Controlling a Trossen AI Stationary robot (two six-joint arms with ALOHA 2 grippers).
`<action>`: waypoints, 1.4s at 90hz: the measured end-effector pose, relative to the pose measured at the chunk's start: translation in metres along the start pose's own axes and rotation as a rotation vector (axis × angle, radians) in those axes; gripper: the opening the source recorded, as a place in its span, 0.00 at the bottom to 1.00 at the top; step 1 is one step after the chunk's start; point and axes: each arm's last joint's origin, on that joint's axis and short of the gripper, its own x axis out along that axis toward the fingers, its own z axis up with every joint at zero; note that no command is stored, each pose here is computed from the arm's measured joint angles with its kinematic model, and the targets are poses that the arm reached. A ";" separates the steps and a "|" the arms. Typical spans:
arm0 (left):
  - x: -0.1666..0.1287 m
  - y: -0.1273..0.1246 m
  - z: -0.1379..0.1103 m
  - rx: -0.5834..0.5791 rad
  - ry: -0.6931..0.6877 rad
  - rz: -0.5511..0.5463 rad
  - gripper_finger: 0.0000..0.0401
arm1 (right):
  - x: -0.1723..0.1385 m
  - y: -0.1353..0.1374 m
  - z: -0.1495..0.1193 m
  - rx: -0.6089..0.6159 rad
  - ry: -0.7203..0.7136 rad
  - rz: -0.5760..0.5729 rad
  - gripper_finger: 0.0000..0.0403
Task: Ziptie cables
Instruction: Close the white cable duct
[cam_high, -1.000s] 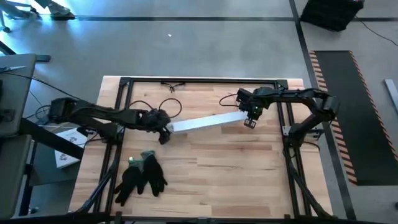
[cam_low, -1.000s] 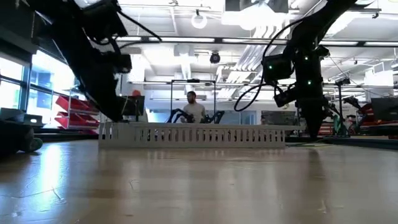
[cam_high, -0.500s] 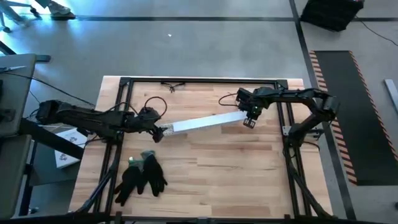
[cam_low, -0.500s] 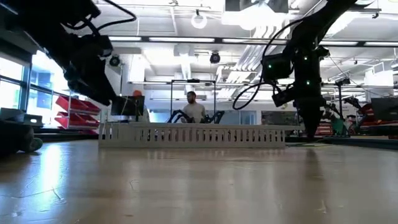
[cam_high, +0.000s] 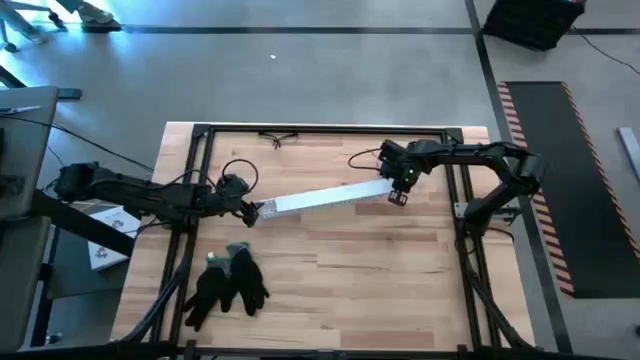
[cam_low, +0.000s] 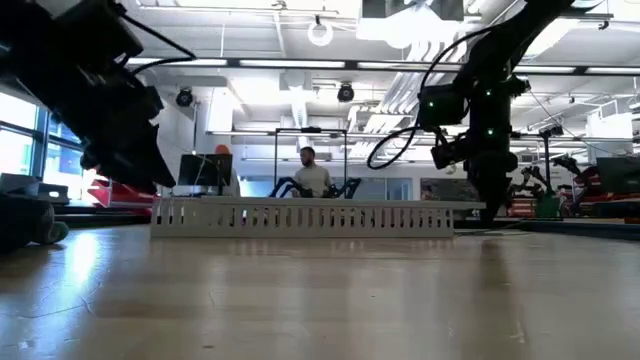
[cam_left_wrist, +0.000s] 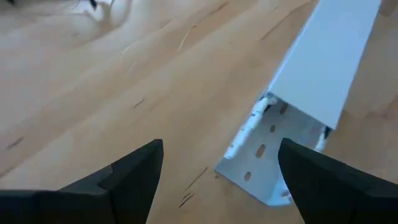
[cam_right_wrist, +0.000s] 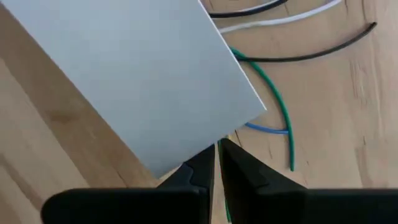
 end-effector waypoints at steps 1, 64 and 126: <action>0.000 0.000 0.000 -0.002 -0.001 0.000 0.74 | 0.000 0.000 0.000 -0.002 0.000 0.000 0.03; 0.005 0.000 -0.004 -0.006 -0.041 -0.054 0.74 | -0.003 -0.001 -0.002 0.016 0.046 -0.064 0.03; 0.007 0.002 -0.004 -0.038 -0.035 -0.043 0.74 | -0.011 -0.036 -0.021 0.165 -0.114 0.006 0.03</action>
